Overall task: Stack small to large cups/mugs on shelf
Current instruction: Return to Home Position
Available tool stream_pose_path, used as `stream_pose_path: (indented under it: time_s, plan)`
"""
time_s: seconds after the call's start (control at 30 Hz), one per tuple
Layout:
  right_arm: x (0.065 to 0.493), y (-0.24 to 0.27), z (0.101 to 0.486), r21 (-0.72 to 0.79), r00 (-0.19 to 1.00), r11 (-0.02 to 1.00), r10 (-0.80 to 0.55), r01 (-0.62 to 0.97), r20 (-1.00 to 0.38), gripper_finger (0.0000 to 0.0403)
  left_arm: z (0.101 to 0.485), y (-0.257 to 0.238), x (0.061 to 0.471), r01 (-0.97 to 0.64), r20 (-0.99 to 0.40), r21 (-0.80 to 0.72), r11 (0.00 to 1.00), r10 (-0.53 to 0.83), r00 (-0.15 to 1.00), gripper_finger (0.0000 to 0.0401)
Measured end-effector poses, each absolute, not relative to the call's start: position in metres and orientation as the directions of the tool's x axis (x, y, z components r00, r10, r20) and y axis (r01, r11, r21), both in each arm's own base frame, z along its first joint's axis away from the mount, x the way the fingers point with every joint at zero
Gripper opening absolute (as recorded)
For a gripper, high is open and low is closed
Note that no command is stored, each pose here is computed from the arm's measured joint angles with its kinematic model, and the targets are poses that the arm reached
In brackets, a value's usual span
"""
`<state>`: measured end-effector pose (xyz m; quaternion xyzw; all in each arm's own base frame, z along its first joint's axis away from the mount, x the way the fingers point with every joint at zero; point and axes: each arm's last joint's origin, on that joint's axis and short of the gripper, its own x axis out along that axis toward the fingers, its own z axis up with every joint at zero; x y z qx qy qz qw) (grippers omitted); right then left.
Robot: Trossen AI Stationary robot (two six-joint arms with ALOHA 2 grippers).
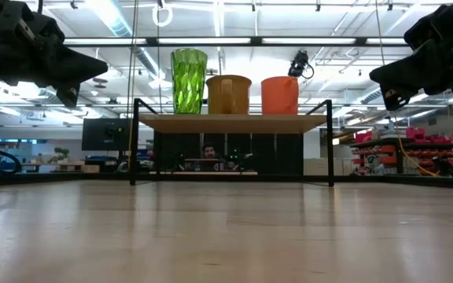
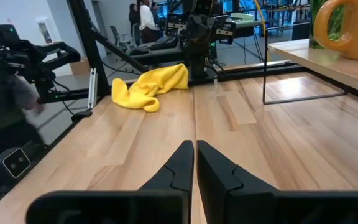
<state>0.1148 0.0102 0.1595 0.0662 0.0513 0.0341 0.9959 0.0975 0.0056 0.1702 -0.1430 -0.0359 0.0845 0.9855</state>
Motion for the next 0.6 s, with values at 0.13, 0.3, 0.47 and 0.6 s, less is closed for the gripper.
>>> stream_pose_path:
  time_s: [0.13, 0.3, 0.47, 0.6]
  plan:
    - [0.1148, 0.0102, 0.1595, 0.135, 0.992, 0.989, 0.075, -0.061, -0.098, 0.0026, 0.1702, 0.0056, 0.0975, -0.156, 0.046, -0.288, 0.945, 0.177, 0.983, 0.0023]
    - [0.1148, 0.0102, 0.1595, 0.135, 0.992, 0.989, 0.075, -0.061, -0.098, 0.0026, 0.1702, 0.0056, 0.0974, -0.156, 0.047, -0.288, 0.945, 0.177, 0.983, 0.0028]
    - [0.1148, 0.0102, 0.1595, 0.135, 0.992, 0.989, 0.075, -0.061, -0.098, 0.0026, 0.1702, 0.0056, 0.0974, -0.156, 0.047, -0.288, 0.945, 0.177, 0.983, 0.0036]
    - [0.1148, 0.0103, 0.1595, 0.135, 0.992, 0.989, 0.075, -0.061, -0.098, 0.0026, 0.1702, 0.0056, 0.0974, -0.156, 0.047, -0.288, 0.945, 0.177, 0.983, 0.0034]
